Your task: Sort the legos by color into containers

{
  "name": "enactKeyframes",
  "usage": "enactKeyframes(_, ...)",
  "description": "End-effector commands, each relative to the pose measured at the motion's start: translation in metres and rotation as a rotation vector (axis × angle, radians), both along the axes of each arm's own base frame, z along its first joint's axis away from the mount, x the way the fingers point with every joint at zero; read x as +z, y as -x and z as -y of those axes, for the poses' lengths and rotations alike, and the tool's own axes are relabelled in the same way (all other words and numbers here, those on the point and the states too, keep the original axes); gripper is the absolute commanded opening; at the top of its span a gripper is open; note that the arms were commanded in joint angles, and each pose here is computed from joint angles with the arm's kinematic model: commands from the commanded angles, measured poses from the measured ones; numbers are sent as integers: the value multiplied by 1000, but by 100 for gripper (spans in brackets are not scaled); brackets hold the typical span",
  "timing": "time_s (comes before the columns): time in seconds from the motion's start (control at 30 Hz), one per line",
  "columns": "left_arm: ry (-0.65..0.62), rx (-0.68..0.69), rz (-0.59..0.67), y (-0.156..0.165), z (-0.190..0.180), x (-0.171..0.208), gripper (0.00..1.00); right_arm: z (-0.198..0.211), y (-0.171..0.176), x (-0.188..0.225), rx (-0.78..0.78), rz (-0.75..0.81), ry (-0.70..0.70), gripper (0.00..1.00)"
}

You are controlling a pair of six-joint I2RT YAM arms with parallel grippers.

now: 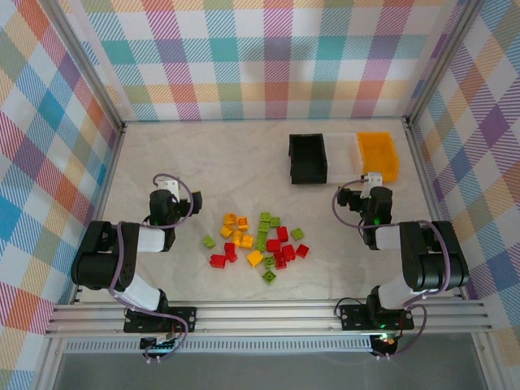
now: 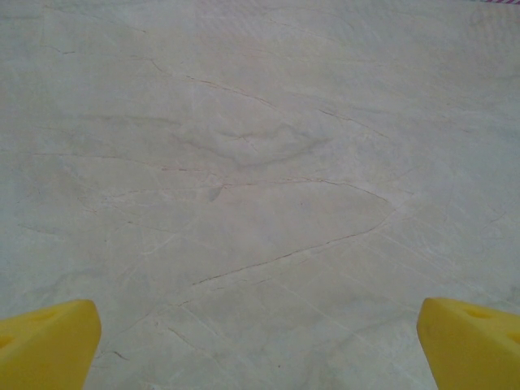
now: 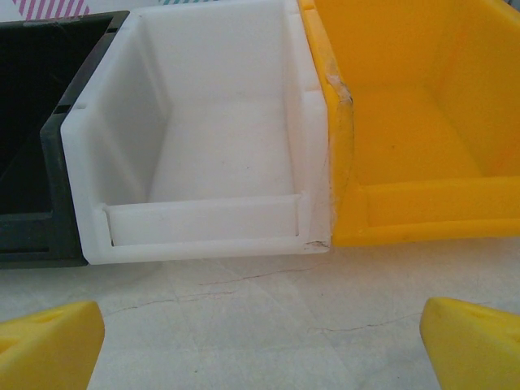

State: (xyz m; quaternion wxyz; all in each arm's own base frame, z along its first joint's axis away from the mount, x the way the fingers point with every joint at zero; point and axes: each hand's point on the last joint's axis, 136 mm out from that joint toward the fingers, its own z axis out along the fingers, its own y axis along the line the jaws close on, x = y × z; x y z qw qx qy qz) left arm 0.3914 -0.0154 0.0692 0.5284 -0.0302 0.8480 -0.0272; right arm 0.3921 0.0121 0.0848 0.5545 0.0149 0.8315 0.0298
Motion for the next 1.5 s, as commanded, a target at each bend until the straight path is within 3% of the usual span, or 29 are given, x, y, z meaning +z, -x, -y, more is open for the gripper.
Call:
enactKeyframes(0.0, -7, -8, 26, -7, 0, 9, 100, -3, -6, 7, 24, 21, -2, 100)
enactKeyframes(0.13, -8, 1, 27, -9, -1, 13, 100, -2, -7, 12, 26, 15, -7, 100)
enactKeyframes(0.3, -12, 10, -8, -10, -3, 47, 100, 2, -11, 40, -3, -73, -9, 100)
enactKeyframes(0.53, 145, 104, 279, 3, -11, 140, 100, 22, -9, 80, -228, -72, -133, 100)
enactKeyframes(0.57, 218, 182, 319, 4, -21, 153, 100, 33, -8, 84, -324, -67, -188, 100)
enactKeyframes(0.63, 430, 457, 316, 10, -52, 158, 100, 55, 8, 75, -600, -139, -428, 100)
enactKeyframes(0.67, 554, 618, 234, 22, -65, 144, 100, 51, 7, 69, -567, -195, -489, 100)
enactKeyframes(0.7, 650, 728, 189, 30, -72, 140, 100, 32, -5, 71, -425, -216, -542, 100)
enactKeyframes(0.8, 629, 571, 155, 19, -54, 150, 100, 12, -19, 65, -304, -245, -548, 97)
enactKeyframes(0.9, 690, 578, 153, 23, -51, 149, 100, -1, -29, 62, -244, -319, -452, 97)
enactKeyframes(1.23, 766, 306, -3, 19, 7, 153, 98, 21, -74, 47, -313, -498, -202, 93)
enactKeyframes(1.47, 748, 187, -106, 29, 48, 129, 94, 24, -110, 15, -295, -587, -114, 80)
